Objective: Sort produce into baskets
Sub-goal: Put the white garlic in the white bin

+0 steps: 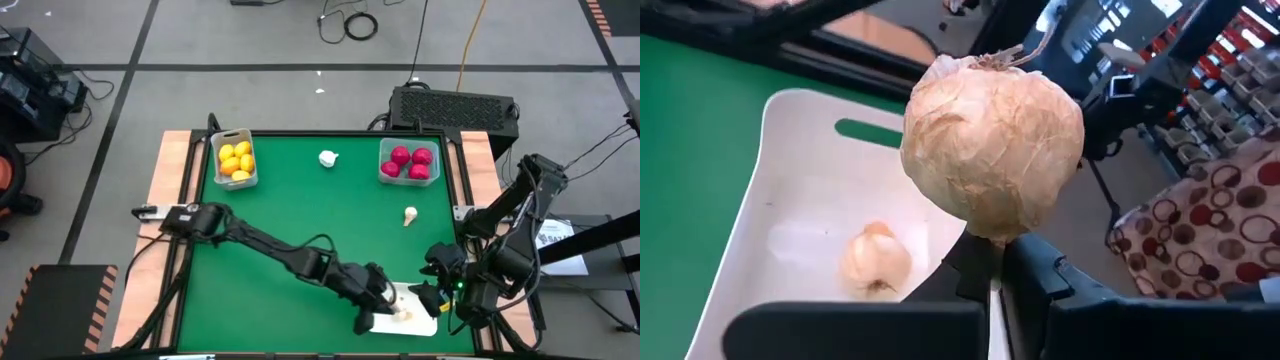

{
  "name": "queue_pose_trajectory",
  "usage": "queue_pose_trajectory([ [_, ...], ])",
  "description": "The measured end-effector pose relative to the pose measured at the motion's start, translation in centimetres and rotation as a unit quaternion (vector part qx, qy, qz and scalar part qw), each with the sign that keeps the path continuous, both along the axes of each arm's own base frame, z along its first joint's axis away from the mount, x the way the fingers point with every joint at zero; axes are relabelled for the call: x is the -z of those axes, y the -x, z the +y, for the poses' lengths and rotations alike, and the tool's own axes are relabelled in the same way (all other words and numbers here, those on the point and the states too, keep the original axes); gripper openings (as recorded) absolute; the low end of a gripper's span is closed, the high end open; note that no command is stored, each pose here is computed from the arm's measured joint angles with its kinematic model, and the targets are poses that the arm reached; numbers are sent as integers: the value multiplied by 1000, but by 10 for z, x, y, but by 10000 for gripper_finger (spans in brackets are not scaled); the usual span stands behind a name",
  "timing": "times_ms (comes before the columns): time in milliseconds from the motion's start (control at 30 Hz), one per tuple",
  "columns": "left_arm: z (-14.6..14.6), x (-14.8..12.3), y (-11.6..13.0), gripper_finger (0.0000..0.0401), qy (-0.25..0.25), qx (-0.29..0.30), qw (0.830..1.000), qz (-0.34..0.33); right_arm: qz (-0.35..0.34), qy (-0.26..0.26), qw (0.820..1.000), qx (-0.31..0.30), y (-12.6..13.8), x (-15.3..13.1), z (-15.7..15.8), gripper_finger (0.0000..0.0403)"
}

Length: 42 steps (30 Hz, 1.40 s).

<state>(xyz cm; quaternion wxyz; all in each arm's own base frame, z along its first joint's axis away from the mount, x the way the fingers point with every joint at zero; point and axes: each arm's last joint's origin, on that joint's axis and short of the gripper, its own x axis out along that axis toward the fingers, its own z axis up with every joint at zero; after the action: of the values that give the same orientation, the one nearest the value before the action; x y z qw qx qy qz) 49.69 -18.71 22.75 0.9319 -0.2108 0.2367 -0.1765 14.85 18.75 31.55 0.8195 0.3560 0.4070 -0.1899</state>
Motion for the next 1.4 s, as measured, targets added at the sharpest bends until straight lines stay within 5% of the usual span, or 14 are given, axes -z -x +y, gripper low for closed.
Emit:
queue_pose_trajectory([
  [200, 6, 23, -12, 19, 43, -5, 998, 49, 1, 3, 1000, -4, 0, 0, 0, 290],
  [433, 12, 33, -10, 86, 24, -11, 995, 98, 5, 17, 1000, -19, 1, 0, -1, 290],
  [733, 22, 31, -12, 166, 29, -9, 994, 103, 31, 49, 998, -9, 5, 3, -8, 290],
  [1000, 53, 6, -6, 181, 50, 20, 988, 142, 64, 81, 993, 50, -2, 5, -28, 290],
  [1200, 82, -35, 20, 182, -16, 4, 985, 173, 123, 127, 974, 140, -19, 7, -68, 290],
  [1400, 103, -93, 82, 182, -187, -54, 954, 228, 208, 142, 954, 162, -41, 10, -118, 290],
])
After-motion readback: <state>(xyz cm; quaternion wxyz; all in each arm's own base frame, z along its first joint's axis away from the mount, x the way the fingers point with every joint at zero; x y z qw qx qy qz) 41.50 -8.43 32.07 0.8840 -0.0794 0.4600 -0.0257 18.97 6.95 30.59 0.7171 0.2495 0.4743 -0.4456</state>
